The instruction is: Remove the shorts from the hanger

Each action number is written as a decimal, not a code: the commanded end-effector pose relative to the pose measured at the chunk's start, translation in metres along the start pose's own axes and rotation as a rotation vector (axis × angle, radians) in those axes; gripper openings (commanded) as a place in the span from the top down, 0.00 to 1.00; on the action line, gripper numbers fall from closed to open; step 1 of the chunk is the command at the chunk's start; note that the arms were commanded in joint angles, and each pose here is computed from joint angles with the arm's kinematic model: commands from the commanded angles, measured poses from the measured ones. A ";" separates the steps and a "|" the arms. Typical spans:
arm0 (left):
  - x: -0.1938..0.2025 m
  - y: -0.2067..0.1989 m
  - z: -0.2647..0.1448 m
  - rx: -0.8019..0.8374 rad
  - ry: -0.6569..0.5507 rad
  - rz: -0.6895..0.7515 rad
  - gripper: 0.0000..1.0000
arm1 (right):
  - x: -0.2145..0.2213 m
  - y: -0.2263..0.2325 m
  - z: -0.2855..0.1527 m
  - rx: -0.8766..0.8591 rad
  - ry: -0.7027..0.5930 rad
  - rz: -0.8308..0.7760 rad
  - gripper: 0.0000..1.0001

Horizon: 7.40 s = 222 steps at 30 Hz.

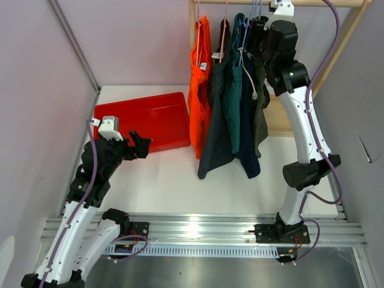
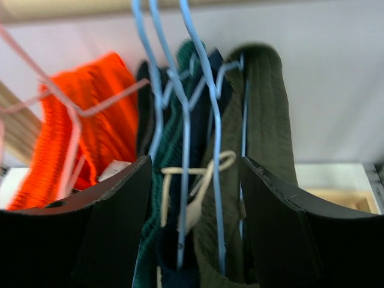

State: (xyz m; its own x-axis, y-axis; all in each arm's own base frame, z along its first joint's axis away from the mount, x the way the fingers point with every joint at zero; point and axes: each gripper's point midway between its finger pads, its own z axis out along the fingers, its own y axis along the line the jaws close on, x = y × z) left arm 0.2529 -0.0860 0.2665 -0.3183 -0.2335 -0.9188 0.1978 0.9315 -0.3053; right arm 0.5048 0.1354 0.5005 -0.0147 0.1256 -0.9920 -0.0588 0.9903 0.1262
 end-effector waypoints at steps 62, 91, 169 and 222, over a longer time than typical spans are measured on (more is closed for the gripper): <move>-0.003 -0.006 0.007 0.035 0.006 0.044 0.01 | -0.043 -0.054 0.001 0.104 -0.145 0.058 1.00; -0.034 -0.347 -0.042 0.849 -0.023 0.288 0.01 | -0.051 -0.070 -0.154 0.072 -0.169 0.205 1.00; -0.006 -0.395 0.088 0.406 -0.091 0.290 1.00 | -0.012 -0.058 -0.396 -0.165 0.111 0.427 1.00; -0.223 0.005 0.155 -0.192 -0.269 0.068 1.00 | 0.002 -0.142 -0.067 0.091 0.079 0.274 1.00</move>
State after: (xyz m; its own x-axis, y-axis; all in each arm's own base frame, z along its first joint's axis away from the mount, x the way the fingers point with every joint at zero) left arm 0.5014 -0.0686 0.3162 -0.3779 -0.1108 -0.9192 -0.0322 0.9938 -0.1065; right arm 0.4492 -0.0107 0.4512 -0.1850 0.3808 -0.9059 0.0973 0.9244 0.3687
